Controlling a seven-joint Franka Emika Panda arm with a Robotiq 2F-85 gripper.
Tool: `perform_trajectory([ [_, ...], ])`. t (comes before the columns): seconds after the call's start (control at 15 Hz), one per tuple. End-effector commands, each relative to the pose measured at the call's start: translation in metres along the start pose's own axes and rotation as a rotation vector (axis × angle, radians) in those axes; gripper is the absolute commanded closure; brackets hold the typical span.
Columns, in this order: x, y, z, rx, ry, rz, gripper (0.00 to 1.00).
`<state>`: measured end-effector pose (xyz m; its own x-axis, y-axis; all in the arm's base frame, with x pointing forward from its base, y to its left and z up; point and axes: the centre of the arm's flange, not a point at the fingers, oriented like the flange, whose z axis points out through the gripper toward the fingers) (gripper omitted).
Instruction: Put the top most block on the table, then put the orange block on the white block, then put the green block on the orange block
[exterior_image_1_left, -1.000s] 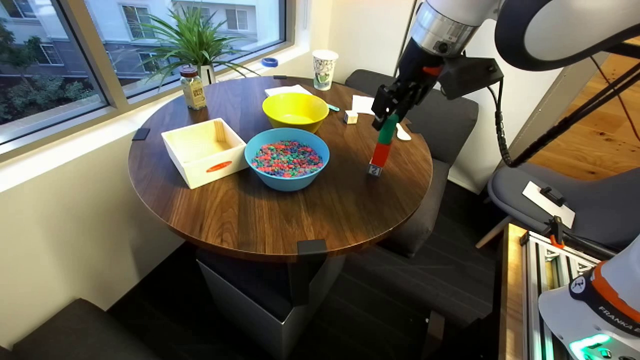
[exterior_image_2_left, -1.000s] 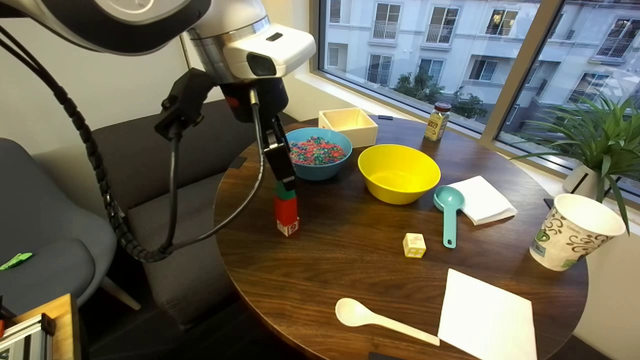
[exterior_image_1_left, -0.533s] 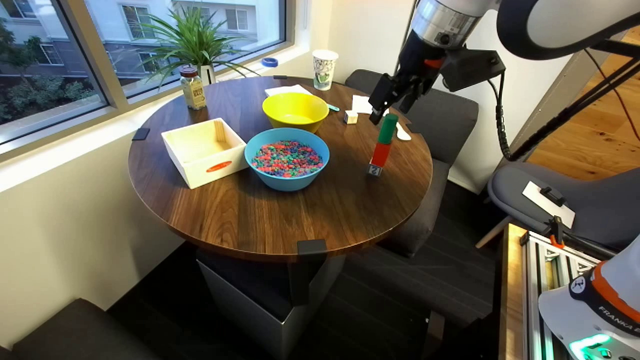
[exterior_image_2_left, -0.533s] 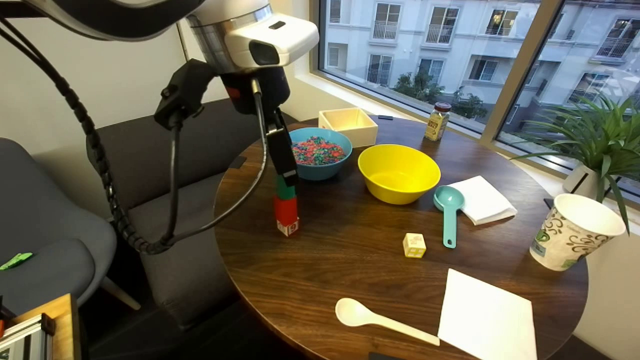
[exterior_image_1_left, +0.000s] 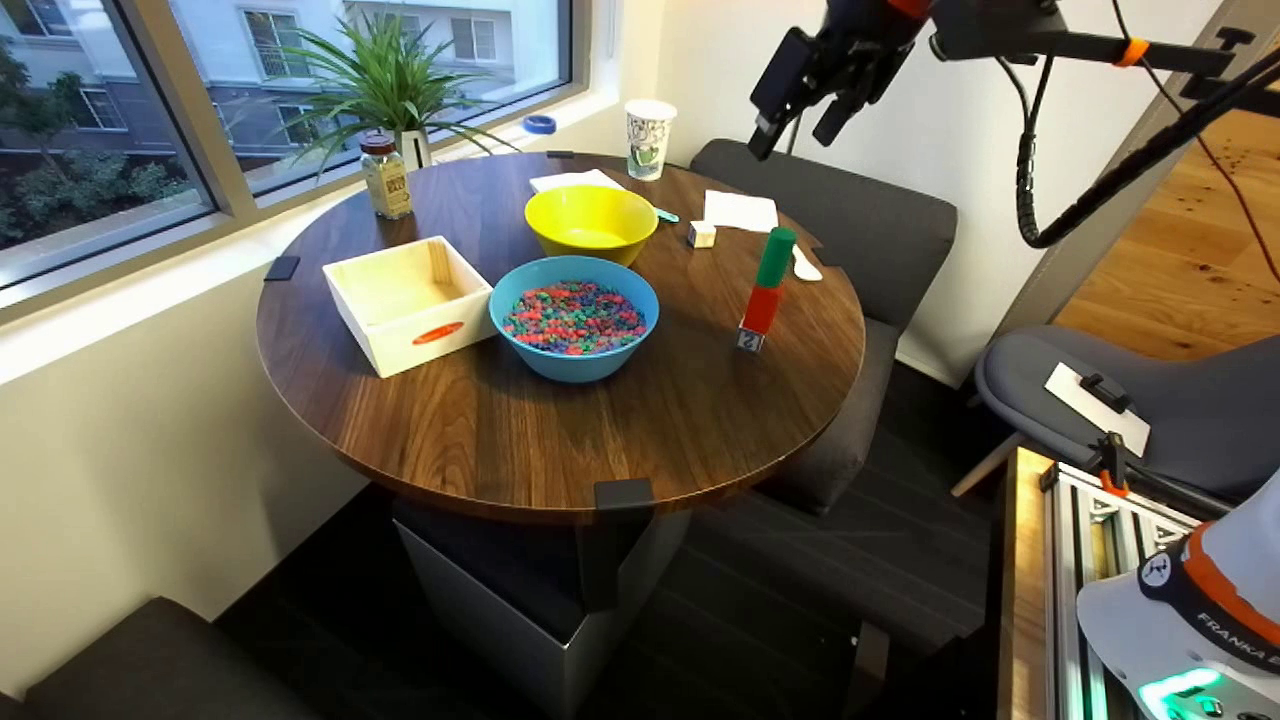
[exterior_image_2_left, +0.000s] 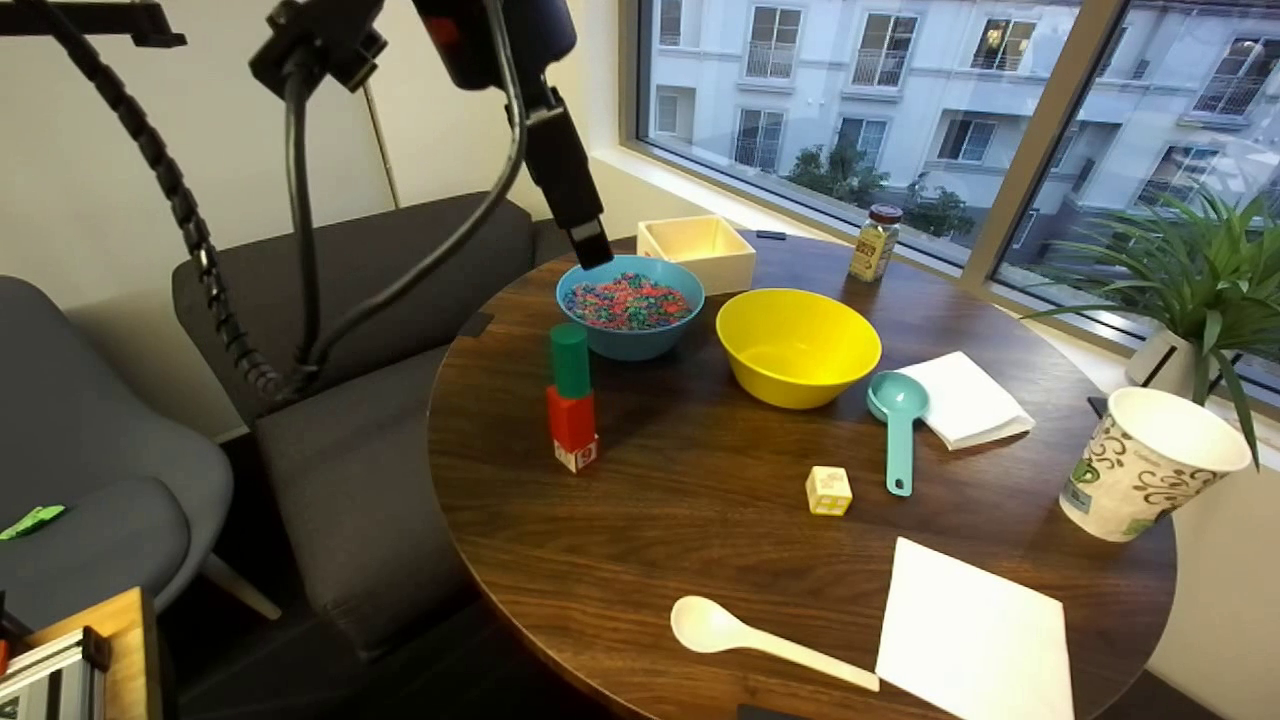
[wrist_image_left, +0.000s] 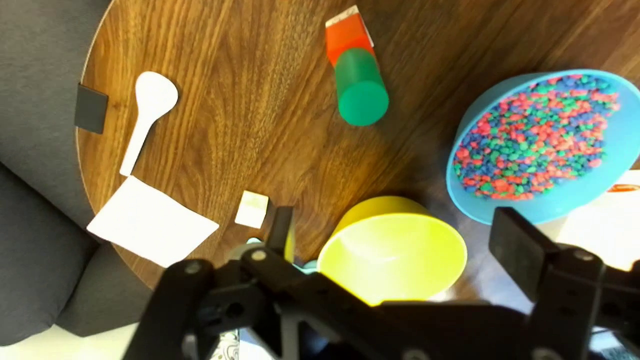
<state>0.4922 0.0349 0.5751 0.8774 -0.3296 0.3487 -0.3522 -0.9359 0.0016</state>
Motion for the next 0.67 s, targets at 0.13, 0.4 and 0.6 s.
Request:
perform_trajectory([
  [0.13,-0.001,-0.006,-0.048,0.014,0.051,-0.005,0.0],
  [0.4,0.004,-0.004,-0.041,0.024,0.065,-0.002,0.0],
  [0.6,0.004,-0.004,-0.038,0.022,0.062,-0.002,0.0],
])
